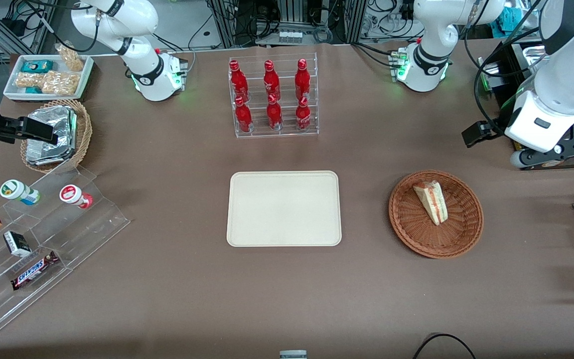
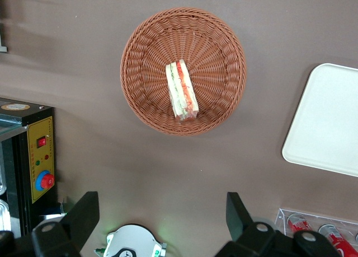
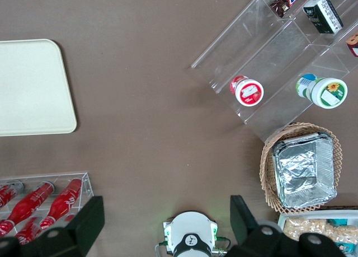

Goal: Place sandwich from basket to tray
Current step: 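Move the left gripper down over the sandwich in the wicker basket, then lower the left gripper and close it on the wrapped sandwich, then lift the sandwich and carry it with the left gripper to the tray, then lower the sandwich onto the cream tray and open the left gripper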

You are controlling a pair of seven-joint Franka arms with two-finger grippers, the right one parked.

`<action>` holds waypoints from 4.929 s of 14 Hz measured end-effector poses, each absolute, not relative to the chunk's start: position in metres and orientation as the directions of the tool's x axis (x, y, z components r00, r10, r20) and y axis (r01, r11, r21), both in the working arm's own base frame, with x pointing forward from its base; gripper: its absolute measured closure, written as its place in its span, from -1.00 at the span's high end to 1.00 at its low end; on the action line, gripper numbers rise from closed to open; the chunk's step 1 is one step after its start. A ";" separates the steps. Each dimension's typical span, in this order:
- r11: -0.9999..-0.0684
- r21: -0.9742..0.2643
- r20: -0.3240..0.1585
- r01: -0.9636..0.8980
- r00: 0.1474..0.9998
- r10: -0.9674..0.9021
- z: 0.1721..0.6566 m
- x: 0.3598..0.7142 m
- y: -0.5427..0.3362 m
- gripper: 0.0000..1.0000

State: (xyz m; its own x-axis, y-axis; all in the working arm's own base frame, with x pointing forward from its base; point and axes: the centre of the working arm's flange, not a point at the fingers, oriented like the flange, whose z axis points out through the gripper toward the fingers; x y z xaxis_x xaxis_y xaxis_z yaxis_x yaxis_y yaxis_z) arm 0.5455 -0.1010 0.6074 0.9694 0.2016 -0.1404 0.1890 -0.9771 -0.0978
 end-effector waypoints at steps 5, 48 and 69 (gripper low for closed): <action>-0.979 -0.072 -0.151 0.193 0.968 0.202 0.607 0.545 -0.103 1.00; -0.897 -0.016 -0.075 0.442 0.894 0.441 0.311 0.558 -0.125 -0.60; -0.992 0.013 -0.002 0.125 0.992 0.125 0.252 0.498 -0.524 0.28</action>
State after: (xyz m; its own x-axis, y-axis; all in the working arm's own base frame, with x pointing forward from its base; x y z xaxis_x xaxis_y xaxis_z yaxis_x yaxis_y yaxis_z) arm 0.4977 -0.5236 0.2516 0.9922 0.1250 -0.0016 0.1250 -0.9921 0.0127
